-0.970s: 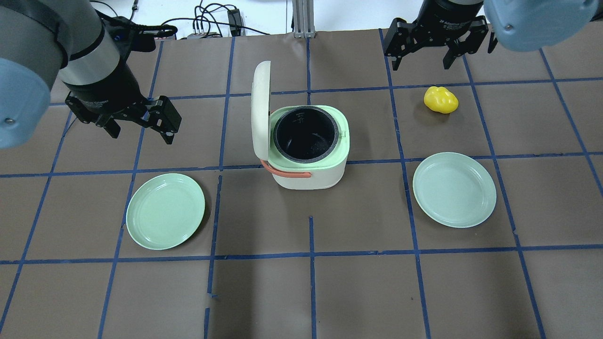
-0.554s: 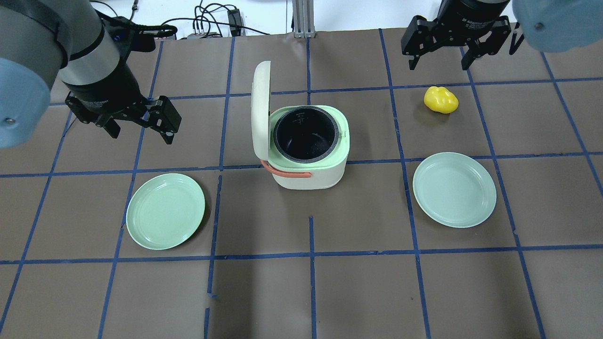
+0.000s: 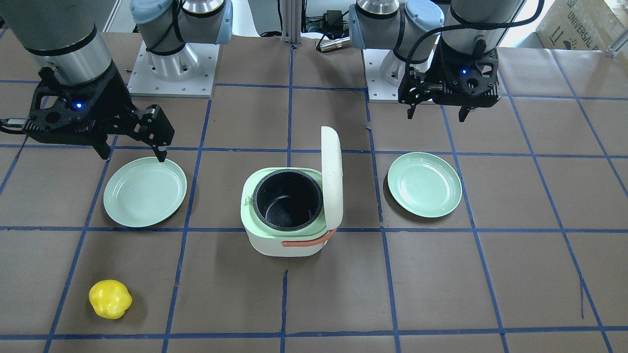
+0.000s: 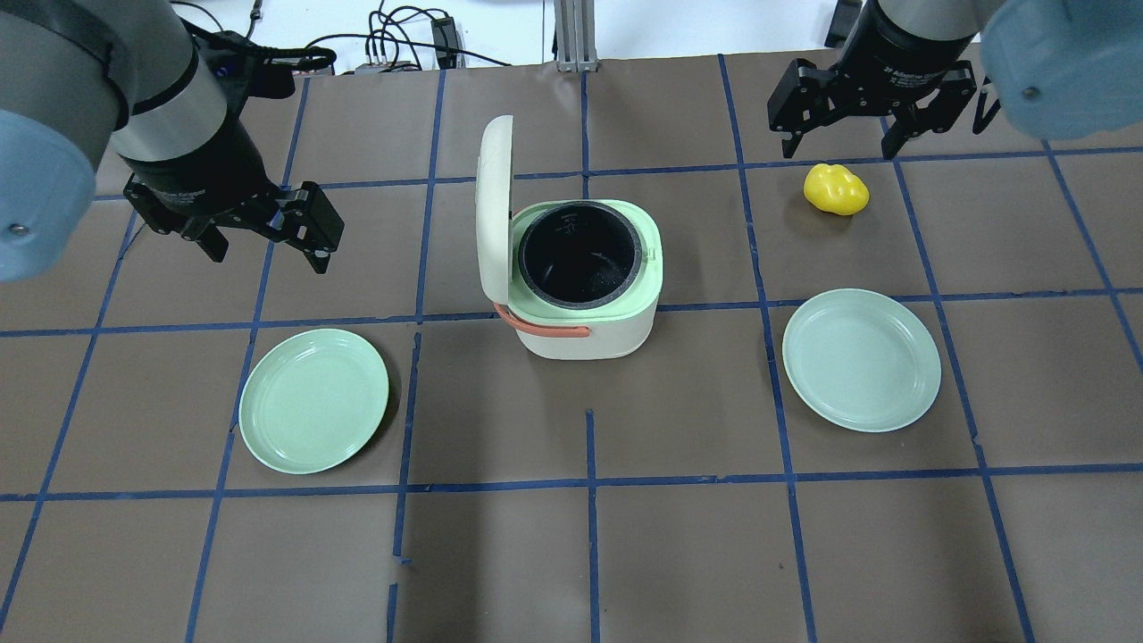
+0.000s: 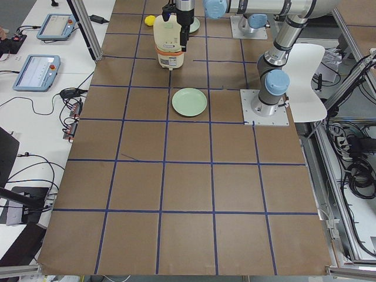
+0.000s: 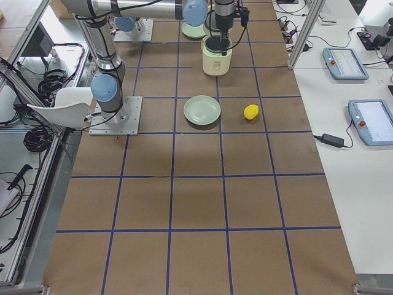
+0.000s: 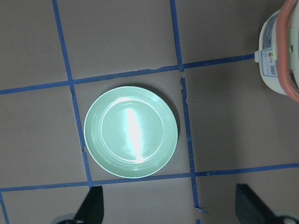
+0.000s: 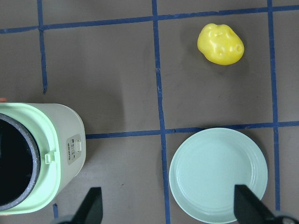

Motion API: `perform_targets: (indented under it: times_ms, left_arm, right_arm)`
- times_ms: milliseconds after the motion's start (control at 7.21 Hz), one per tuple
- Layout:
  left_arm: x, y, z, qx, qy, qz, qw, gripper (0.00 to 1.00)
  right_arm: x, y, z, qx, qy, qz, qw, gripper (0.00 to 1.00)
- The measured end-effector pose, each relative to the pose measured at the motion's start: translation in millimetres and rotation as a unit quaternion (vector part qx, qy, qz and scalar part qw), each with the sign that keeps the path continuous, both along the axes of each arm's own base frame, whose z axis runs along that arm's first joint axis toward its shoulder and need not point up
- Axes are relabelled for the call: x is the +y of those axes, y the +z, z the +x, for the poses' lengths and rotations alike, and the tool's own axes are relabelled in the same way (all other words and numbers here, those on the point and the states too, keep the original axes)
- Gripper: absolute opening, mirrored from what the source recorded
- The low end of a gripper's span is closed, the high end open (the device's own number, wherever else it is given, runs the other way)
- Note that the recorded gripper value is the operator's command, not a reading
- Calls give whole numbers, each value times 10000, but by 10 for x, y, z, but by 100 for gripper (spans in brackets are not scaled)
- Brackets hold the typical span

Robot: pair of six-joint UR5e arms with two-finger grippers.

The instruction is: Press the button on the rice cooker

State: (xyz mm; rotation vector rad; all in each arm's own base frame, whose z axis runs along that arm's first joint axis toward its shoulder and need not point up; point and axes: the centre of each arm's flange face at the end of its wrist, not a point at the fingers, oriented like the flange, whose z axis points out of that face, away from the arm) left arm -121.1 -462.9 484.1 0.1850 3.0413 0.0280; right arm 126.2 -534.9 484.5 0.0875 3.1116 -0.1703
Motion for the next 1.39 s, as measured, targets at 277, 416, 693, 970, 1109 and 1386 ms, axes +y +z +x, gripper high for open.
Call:
perform_targets:
  times_ms: [277, 416, 693, 970, 1109, 1386]
  left_arm:
    - [1, 0, 1, 0, 1, 3, 10000, 100]
    - [0, 0, 0, 0, 0, 2, 10000, 100]
    - [1, 0, -1, 0, -1, 3, 10000, 100]
    - [1, 0, -2, 0, -2, 2, 10000, 100]
    - [1, 0, -1, -2, -2, 1, 10000, 100]
    - [2, -1, -2, -2, -3, 4, 10000, 100]
  right_arm:
    - [9, -7, 1, -9, -4, 5, 10000, 100]
    - [13, -16, 10, -40, -13, 13, 10000, 100]
    - [23, -47, 51, -223, -12, 63, 9997, 100]
    - [65, -140, 71, -319, 28, 239, 9992, 100]
    - [92, -171, 69, -309, 63, 351, 9989, 100]
    - [132, -165, 51, -213, 127, 440, 9987, 100]
